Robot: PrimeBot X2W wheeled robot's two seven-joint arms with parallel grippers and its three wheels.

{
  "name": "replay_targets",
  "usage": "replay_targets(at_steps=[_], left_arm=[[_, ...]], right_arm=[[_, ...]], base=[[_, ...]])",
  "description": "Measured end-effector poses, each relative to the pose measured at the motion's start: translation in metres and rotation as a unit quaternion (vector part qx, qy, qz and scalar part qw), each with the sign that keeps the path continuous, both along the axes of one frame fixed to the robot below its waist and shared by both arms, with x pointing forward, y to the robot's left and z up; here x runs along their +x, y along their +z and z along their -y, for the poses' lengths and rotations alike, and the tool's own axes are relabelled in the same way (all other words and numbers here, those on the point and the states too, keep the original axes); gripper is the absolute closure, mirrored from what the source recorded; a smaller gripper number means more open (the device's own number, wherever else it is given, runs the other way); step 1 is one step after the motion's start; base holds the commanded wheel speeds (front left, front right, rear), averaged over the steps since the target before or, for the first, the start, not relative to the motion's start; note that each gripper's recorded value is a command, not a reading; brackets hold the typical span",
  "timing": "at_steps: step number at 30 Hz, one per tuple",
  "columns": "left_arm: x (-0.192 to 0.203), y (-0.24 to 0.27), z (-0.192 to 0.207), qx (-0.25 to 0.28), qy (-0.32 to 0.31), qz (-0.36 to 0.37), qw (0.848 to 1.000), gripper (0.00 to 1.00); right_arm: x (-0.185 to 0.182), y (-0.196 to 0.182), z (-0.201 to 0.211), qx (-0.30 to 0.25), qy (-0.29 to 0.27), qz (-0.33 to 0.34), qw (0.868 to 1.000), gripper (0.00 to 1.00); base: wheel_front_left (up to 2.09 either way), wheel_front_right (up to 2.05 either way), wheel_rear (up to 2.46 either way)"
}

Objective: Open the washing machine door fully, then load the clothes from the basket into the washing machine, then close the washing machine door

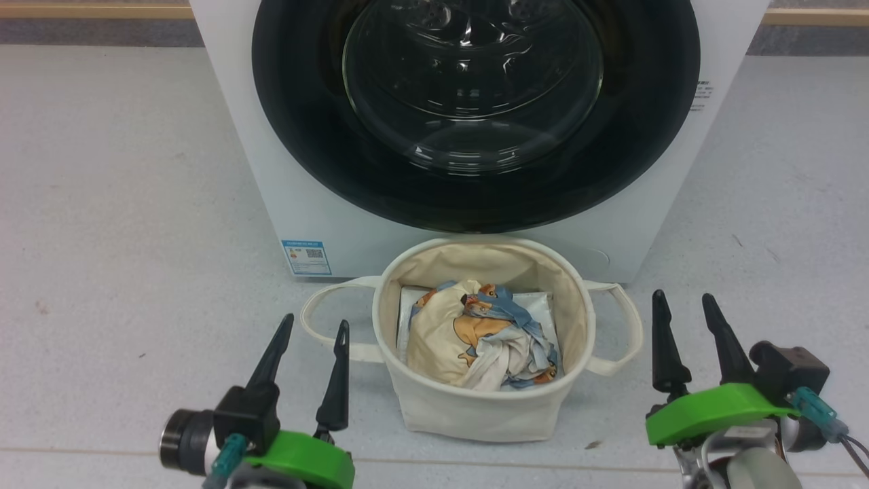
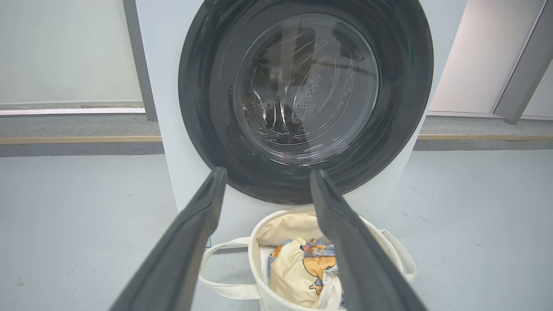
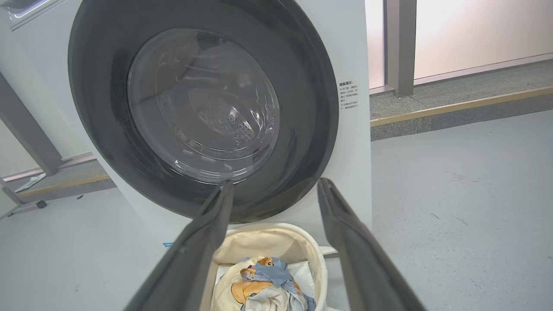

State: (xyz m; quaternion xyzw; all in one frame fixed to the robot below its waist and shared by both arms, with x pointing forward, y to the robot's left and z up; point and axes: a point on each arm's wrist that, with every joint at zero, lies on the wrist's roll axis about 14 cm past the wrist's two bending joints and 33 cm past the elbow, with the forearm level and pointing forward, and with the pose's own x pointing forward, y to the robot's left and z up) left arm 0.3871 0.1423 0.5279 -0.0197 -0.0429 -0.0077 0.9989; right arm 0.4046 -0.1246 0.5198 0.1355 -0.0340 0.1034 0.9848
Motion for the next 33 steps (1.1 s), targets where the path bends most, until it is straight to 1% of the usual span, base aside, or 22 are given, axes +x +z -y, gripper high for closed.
replay_targets(at_steps=[3,12,15,18,25,29,31,33], left_arm=[[0.000,-0.004,0.001,0.017,0.003,-0.002,1.000,0.00],[-0.001,-0.014,0.001,0.039,0.011,-0.006,0.999,0.00],[0.000,-0.012,-0.002,0.038,0.028,0.001,0.999,0.00],[0.000,-0.010,0.000,0.045,0.028,0.006,0.999,0.00],[0.001,-0.016,-0.006,0.042,0.035,-0.003,0.999,0.00],[0.001,-0.018,-0.006,0.049,0.035,-0.006,0.998,0.00],[0.001,-0.019,-0.006,0.046,0.035,-0.007,0.998,0.00],[0.002,-0.019,-0.008,0.040,0.040,-0.008,0.998,0.00]], right_arm=[[-0.001,-0.002,0.000,-0.012,0.000,0.001,1.000,0.00],[-0.002,0.001,-0.006,-0.038,0.009,0.018,0.999,0.00],[-0.002,-0.003,-0.011,-0.057,0.016,0.017,0.998,0.00],[-0.003,-0.007,-0.012,-0.077,0.019,0.017,0.997,0.00],[0.001,-0.004,-0.008,-0.074,0.013,0.020,0.997,0.00],[0.002,-0.004,-0.006,-0.058,0.008,0.017,0.998,0.00],[0.002,-0.004,-0.003,-0.037,0.003,0.014,0.999,0.00],[0.002,-0.004,-0.001,-0.036,-0.001,0.013,0.999,0.00]], base=[[0.00,0.00,0.00],[0.00,0.00,0.00],[0.00,0.00,0.00],[0.00,0.00,0.00],[0.00,0.00,0.00],[0.00,0.00,0.00],[0.00,0.00,0.00],[0.00,0.00,0.00]])
